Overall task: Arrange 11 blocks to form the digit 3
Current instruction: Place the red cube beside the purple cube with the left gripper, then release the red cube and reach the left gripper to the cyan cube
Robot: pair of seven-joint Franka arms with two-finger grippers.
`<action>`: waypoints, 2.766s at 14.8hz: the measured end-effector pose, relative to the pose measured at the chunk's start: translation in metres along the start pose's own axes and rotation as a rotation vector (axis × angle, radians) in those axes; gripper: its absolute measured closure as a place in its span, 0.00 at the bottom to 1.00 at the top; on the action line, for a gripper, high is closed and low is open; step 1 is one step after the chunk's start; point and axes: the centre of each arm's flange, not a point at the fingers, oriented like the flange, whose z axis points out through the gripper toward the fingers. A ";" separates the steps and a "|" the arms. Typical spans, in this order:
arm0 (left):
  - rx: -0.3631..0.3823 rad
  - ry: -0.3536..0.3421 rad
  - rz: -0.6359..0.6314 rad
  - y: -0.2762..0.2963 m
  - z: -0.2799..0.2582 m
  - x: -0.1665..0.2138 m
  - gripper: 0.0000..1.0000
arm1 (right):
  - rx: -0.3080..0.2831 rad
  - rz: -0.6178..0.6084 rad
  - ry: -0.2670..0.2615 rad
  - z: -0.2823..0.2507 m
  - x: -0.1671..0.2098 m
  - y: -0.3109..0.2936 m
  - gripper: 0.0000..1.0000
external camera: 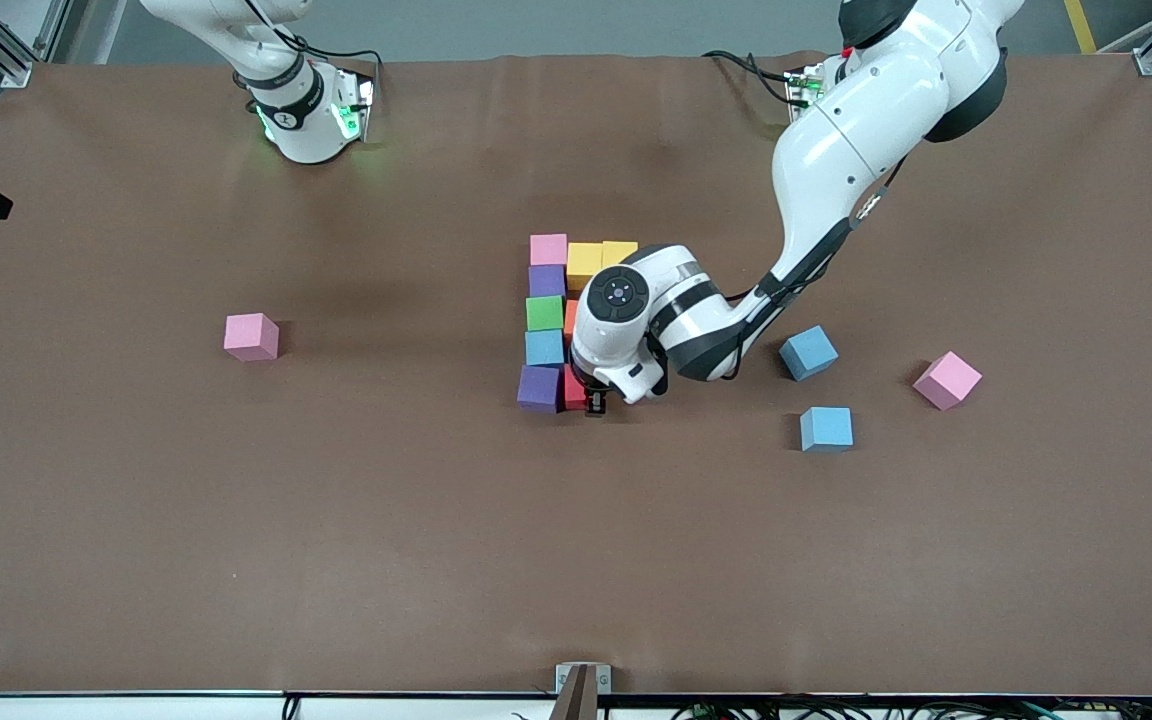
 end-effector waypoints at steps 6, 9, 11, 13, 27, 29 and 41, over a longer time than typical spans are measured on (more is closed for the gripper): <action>-0.009 0.013 0.009 -0.002 0.001 -0.003 0.38 | -0.007 -0.016 -0.010 0.009 0.020 -0.010 0.00; -0.006 0.018 0.011 -0.003 0.004 -0.002 0.23 | -0.011 -0.022 -0.001 0.007 0.028 -0.013 0.00; -0.003 0.025 0.013 -0.005 0.009 -0.002 0.05 | -0.011 -0.024 0.003 0.005 0.029 -0.014 0.00; -0.008 0.021 0.013 -0.004 0.006 -0.003 0.00 | -0.011 -0.026 0.006 0.003 0.029 -0.015 0.00; -0.007 -0.034 0.033 0.035 -0.122 0.028 0.00 | -0.011 -0.032 0.007 0.003 0.029 -0.018 0.00; -0.007 -0.045 0.051 0.060 -0.141 0.065 0.00 | -0.011 -0.032 0.007 0.003 0.029 -0.018 0.00; 0.129 0.038 0.398 0.114 -0.122 0.249 0.02 | -0.011 -0.033 0.008 0.003 0.029 -0.019 0.00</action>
